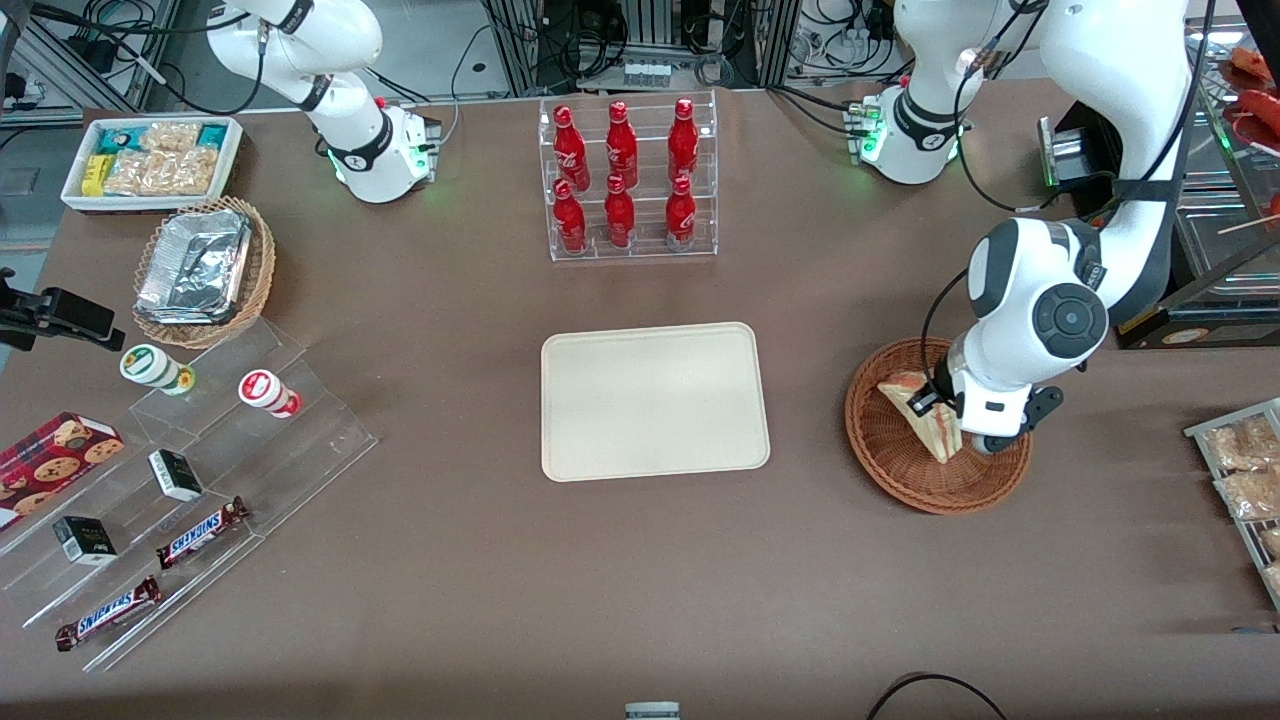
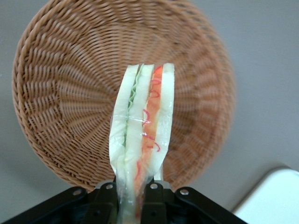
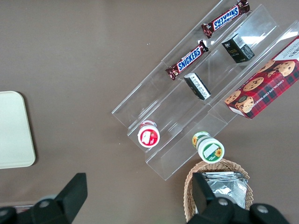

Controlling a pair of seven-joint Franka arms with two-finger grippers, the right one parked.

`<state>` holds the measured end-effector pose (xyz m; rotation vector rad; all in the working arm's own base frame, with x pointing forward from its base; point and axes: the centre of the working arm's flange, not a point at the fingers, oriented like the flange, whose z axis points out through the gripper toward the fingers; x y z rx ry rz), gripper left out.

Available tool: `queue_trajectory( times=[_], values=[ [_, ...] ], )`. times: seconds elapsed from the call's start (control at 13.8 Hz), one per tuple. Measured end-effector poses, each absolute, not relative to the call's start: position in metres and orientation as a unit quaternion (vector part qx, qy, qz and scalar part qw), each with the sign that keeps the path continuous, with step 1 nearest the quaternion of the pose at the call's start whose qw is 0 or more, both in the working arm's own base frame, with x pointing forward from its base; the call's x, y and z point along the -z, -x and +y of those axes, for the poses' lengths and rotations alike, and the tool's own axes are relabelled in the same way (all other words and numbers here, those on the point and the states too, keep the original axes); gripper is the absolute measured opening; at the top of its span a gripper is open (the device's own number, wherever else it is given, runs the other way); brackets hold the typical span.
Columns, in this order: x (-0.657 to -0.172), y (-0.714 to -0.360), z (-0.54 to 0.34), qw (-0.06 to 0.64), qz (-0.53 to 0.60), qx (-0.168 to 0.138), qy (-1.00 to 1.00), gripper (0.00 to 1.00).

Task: Place sandwich from basket to tray
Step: 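Lift the sandwich and carry it with the left gripper over the tray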

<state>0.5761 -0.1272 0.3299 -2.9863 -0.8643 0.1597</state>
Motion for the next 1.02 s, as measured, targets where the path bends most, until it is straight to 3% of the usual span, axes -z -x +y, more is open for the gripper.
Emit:
queue_trajectory(
  times=[0.22,0.65,1.02],
  values=[
    [-0.337,-0.575,-0.179,0.011,-0.219,-0.045,0.975,0.17],
    [-0.300,-0.550,-0.328,0.015,-0.104,-0.051,0.993,0.17],
    [-0.267,-0.527,-0.432,0.016,-0.112,-0.048,0.992,0.17]
  ],
)
